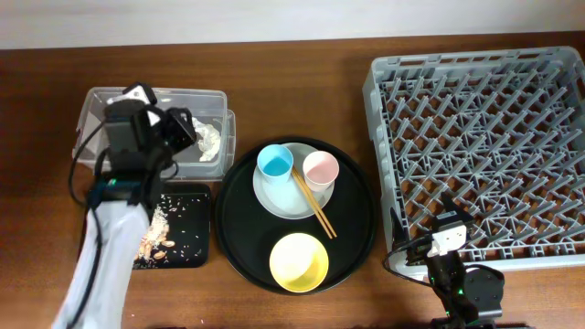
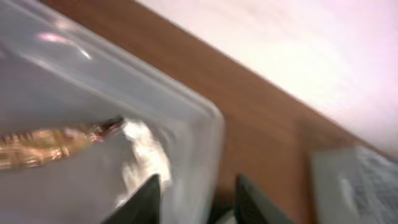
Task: Sort waste into correct bins and load items into the dishwasher rack
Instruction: 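Grasp the gold wrapper with the left gripper and drop it in the clear bin, then grasp the blue cup with the left gripper and lift it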
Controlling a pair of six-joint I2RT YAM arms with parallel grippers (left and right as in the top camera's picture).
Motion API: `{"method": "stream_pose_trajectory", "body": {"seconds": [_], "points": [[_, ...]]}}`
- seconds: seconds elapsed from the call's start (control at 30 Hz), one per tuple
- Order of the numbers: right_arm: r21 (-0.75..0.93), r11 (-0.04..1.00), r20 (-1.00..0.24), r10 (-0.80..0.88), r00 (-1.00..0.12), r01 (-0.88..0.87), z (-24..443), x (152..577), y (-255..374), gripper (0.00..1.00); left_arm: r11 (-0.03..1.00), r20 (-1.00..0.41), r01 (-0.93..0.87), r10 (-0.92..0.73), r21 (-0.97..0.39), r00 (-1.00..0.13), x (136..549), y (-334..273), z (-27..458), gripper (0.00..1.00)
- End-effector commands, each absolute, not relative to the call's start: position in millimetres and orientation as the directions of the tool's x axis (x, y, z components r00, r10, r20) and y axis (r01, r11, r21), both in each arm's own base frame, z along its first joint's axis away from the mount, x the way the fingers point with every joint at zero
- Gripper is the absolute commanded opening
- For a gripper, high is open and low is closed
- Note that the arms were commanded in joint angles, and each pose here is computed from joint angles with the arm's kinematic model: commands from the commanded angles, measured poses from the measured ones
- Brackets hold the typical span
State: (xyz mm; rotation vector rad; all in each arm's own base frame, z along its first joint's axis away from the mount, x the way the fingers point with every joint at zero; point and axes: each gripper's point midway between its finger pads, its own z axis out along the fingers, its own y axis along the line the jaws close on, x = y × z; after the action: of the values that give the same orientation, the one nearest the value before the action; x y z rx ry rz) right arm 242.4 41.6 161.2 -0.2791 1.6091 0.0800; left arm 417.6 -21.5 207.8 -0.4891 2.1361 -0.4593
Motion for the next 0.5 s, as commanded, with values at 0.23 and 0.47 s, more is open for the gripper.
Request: {"method": "stream_pose_trajectory", "body": {"seconds": [0.23,0.47], "points": [[-0.11,0.97,-0.992,-0.122,-0.041,-0.217,158.7,242.6,39.4,0.99,0.936,-0.552,0.018,-0.192,-0.352,-0.811,348.1,-137.9,161.4,0.35],[-0.11,0.97,-0.992,-0.122,-0.041,-0.217,158.7,242.6,39.4,0.99,0.958,-0.467,0.009,-0.132,-0.287,-0.874,358.3,-155.6,99.3,0.35]]}}
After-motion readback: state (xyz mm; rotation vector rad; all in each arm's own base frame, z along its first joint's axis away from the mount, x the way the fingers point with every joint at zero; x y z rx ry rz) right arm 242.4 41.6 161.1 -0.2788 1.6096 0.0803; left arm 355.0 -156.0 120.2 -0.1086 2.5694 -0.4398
